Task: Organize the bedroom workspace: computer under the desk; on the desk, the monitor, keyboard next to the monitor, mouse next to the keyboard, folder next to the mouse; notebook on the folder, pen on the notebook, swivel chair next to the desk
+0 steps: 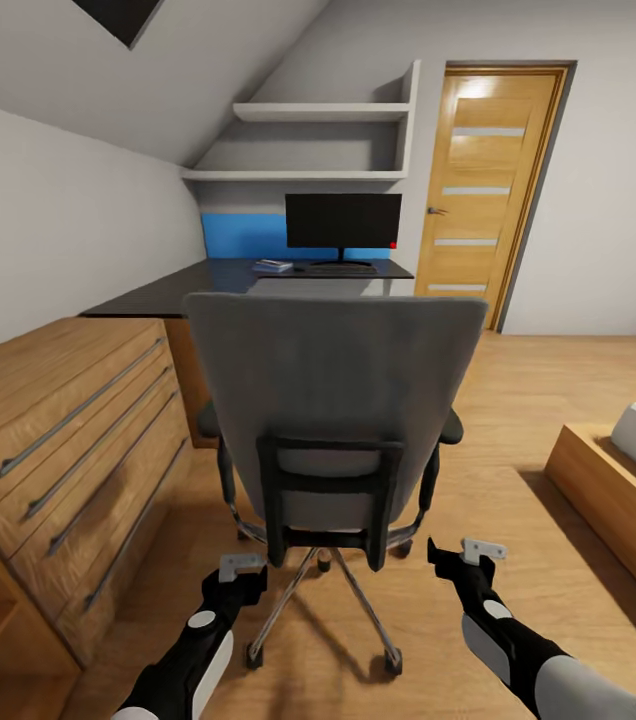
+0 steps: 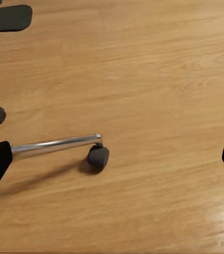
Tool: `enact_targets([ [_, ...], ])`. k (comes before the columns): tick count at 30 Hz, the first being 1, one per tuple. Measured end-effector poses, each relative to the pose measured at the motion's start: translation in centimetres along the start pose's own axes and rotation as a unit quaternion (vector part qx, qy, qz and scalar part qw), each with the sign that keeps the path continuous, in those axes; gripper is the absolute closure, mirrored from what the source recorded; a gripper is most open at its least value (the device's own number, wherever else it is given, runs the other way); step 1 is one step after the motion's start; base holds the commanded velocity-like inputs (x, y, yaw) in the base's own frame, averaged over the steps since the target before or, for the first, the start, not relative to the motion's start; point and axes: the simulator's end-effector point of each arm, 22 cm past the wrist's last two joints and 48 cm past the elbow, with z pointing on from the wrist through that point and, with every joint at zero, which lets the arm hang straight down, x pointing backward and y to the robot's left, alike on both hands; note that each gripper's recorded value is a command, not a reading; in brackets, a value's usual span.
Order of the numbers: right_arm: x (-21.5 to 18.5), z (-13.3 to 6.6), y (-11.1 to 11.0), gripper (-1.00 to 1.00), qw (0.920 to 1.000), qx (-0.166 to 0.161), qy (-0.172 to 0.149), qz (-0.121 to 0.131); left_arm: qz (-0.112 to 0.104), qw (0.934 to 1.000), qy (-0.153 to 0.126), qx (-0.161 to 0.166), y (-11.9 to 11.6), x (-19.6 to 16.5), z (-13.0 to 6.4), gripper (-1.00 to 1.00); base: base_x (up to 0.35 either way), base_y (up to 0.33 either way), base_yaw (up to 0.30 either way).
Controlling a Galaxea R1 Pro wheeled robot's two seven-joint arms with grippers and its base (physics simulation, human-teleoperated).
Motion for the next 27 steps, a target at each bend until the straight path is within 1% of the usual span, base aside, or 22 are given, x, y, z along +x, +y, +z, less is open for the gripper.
enact_targets([
  [4,0.1,0.0,0.1,-1.00,1.0000,-0.001,0.000,-0.001,0.002,1.0000,-0.001,-0.003,0.4,0.0,0.0,-1.00,-0.232,0.000,0.000],
  [14,0.1,-0.1,0.3,-1.00,1.0000,-0.002,0.000,-0.002,0.004,1.0000,0.001,-0.004,0.8,0.3,0.0,-1.00,-0.016,0.000,0.000],
  [17,0.1,0.0,0.3,-1.00,1.0000,-0.002,0.000,-0.002,0.006,0.9999,-0.006,-0.007,1.2,0.2,0.1,-1.00,-0.001,0.000,0.000],
  [19,0.1,0.0,0.3,-1.00,1.0000,-0.002,0.000,-0.002,0.006,0.9995,-0.029,-0.010,1.8,-0.6,0.1,-1.00,0.000,0.000,0.000],
  [20,0.1,0.0,0.3,-1.00,1.0000,-0.002,0.000,-0.002,0.005,0.9984,-0.055,-0.012,2.2,-1.7,0.0,-1.00,0.000,0.000,0.000],
  [21,0.1,0.0,0.3,-1.00,1.0000,-0.002,0.000,-0.002,0.005,0.9974,-0.072,-0.012,2.4,-2.4,-0.1,-1.00,0.000,0.000,0.000],
  [22,0.1,0.0,0.3,-1.00,1.0000,-0.002,0.000,-0.002,0.003,0.9945,-0.104,-0.013,2.7,-3.8,-0.3,-1.00,0.000,0.000,0.000],
  [23,0.0,0.0,0.3,-1.00,1.0000,-0.002,0.000,-0.002,0.002,0.9926,-0.121,-0.014,2.9,-4.5,-0.5,-1.00,0.000,0.000,0.000],
  [24,0.1,0.0,0.3,-1.00,1.0000,-0.002,0.000,-0.002,0.001,0.9889,-0.148,-0.015,3.1,-5.6,-0.8,-1.00,0.000,0.000,0.000],
  [25,0.1,0.0,0.3,-1.00,1.0000,-0.002,0.000,-0.002,0.000,0.9859,-0.167,-0.016,3.3,-6.4,-1.1,-1.00,0.000,0.000,0.000],
  [27,0.1,0.0,0.3,-1.00,1.0000,-0.002,0.000,-0.002,0.000,0.9837,-0.179,-0.017,3.5,-7.0,-1.2,-1.00,0.000,0.000,0.000],
])
